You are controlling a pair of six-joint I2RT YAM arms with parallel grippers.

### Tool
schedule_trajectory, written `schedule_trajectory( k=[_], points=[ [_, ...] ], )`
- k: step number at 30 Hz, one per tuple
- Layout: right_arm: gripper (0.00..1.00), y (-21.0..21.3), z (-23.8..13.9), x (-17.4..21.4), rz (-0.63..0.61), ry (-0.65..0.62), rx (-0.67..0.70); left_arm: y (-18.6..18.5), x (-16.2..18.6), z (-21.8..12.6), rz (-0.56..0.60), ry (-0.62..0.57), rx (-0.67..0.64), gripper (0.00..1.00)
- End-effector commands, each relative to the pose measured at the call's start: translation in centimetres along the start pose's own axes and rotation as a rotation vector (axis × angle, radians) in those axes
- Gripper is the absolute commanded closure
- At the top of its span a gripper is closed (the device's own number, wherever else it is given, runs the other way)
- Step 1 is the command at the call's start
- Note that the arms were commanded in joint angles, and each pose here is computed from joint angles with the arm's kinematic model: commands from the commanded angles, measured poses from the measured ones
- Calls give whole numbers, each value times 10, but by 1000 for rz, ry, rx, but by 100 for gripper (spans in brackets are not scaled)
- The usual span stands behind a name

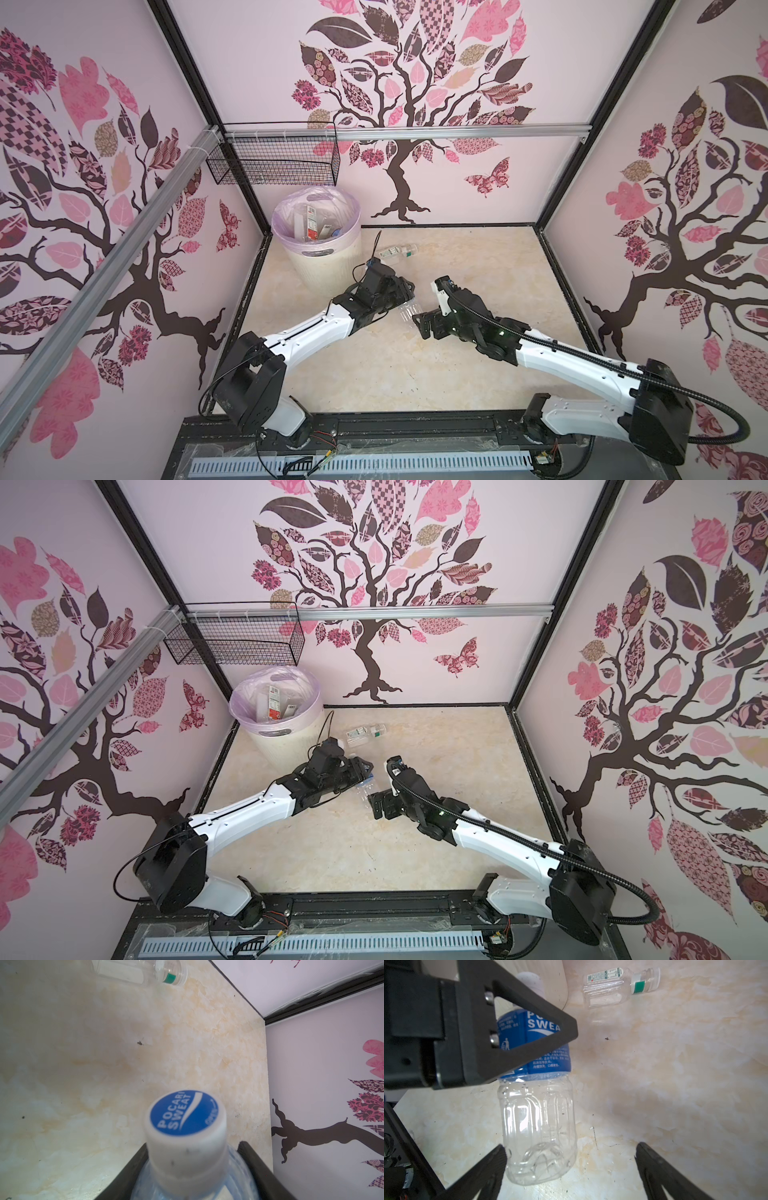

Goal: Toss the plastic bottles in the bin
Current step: 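Carry the Pocari bottle over the bin with the left gripper while the right gripper opens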

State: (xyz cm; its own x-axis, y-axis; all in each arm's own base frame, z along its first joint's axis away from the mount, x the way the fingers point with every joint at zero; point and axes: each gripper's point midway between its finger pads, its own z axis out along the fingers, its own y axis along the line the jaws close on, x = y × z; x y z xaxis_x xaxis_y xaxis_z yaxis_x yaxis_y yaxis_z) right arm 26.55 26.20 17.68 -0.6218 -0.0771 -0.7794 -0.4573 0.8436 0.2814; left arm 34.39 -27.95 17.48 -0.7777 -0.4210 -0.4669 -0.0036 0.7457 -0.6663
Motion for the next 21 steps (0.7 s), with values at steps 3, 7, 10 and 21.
schedule_trajectory(
  k=[3, 7, 10, 21],
  points=[
    [0, -11, -21, -16, 13, -55, 45, -29, -43, -38, 119, -93, 14, 52],
    [0, -6, -37, -40, 4, -110, 42, -42, -67, -63, 184, -129, 11, 52],
    [1, -1, -47, -58, -7, -150, 41, -53, -89, -83, 231, -178, 18, 52],
    [1, 28, -74, -133, 10, -317, -23, -97, -185, -172, 367, -404, 24, 52]
  ],
)
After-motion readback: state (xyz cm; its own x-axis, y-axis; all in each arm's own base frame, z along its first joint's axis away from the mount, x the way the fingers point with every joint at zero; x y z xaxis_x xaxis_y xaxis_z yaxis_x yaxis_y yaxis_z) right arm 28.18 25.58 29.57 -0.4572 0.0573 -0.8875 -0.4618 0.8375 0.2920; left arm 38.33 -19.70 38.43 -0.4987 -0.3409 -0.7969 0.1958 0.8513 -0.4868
